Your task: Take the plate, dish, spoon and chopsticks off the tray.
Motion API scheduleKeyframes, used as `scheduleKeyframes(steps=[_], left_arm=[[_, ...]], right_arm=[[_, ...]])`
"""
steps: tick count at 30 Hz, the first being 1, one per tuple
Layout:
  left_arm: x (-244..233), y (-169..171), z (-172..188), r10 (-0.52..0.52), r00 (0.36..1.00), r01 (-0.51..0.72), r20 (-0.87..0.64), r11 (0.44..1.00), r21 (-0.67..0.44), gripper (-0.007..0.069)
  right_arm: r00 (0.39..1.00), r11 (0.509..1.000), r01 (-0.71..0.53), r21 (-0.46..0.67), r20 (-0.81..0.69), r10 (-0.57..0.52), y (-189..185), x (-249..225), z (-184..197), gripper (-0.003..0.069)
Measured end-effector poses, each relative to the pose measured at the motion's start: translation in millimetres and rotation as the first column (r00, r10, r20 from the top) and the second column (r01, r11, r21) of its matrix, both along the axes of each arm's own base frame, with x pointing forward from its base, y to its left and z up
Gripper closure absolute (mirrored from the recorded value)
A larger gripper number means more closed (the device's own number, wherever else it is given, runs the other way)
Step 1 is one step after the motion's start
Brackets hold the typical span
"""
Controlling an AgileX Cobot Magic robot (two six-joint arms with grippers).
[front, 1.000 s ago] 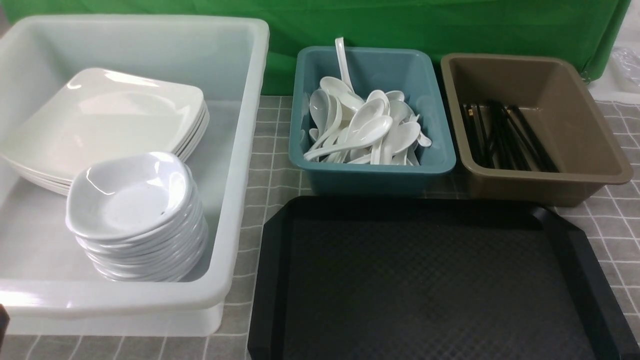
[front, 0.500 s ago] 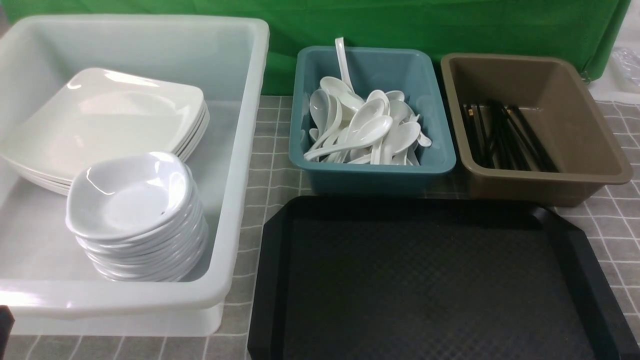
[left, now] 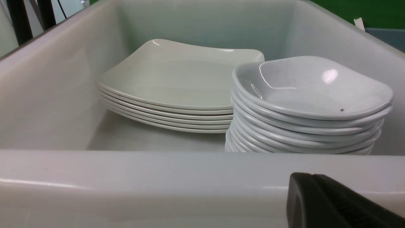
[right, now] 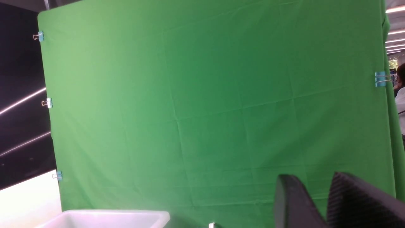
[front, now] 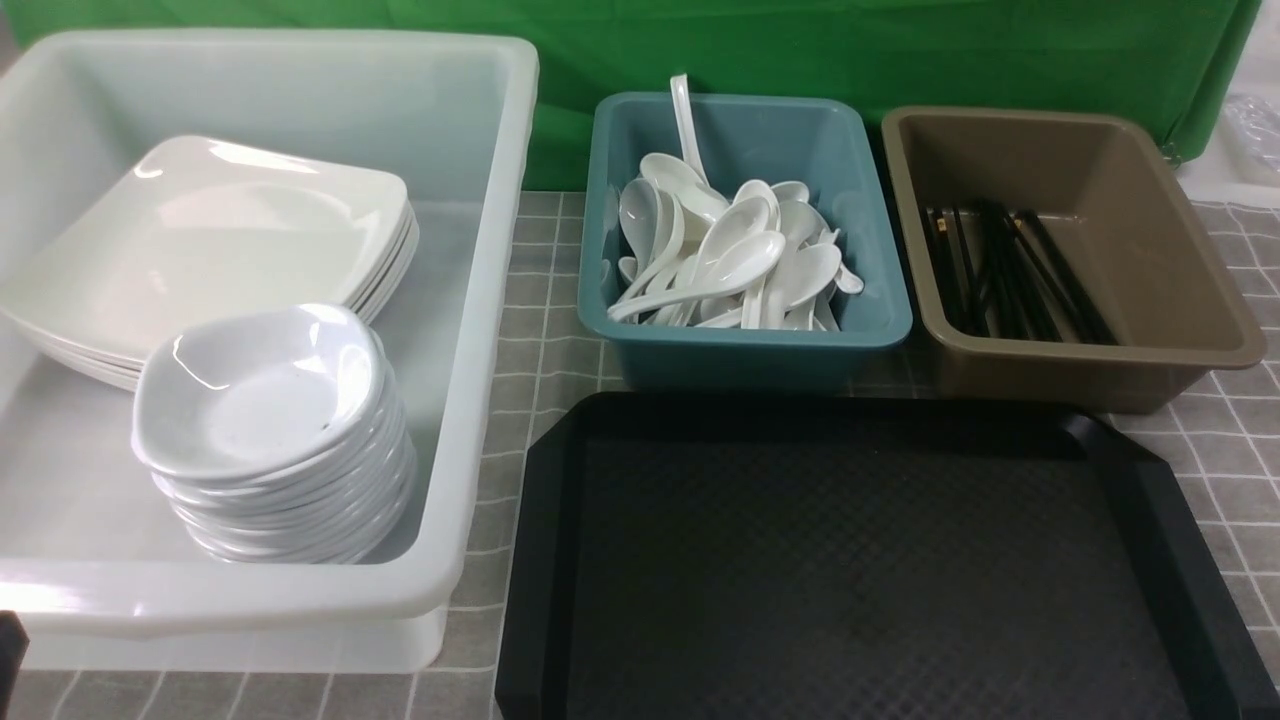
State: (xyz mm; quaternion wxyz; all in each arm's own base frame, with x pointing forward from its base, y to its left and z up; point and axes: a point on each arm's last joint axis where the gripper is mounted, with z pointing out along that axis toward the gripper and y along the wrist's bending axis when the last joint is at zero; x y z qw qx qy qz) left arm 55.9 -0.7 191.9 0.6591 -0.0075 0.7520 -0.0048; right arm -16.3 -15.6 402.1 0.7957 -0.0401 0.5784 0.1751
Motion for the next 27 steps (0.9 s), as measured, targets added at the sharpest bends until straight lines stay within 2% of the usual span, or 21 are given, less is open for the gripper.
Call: scheduleKeyframes(steps=[10,17,21,25,27], left_arm=[[0,0,0,0.0,1.0,0.0,0.0,1.0,0.004,0.0621],[0,0,0,0.0,1.0,0.0,-0.001,1.0,0.006,0.062],[0,0,0,-0.001,1.0,0.001,-0.001,1.0,0.007,0.062],[0,0,0,-0.001,1.0,0.001,0.0,1.0,0.008,0.062],[0,0,0,0.0,1.0,0.0,0.0,1.0,0.009,0.062]], right_arm=[[1.0,1.0,0.005,-0.021,0.005,-0.005,0,0,0,0.0424],[0.999,0.984,-0.042,-0.173,0.017,0.045,11,5,0,0.0422],[0.998,0.978,-0.061,-0.201,0.003,0.063,14,7,-1,0.0422],[0.993,0.963,-0.083,-0.255,-0.1,0.059,19,17,-13,0.0422],[0.987,0.954,-0.06,-0.293,-0.158,0.014,22,26,-28,0.0422]])
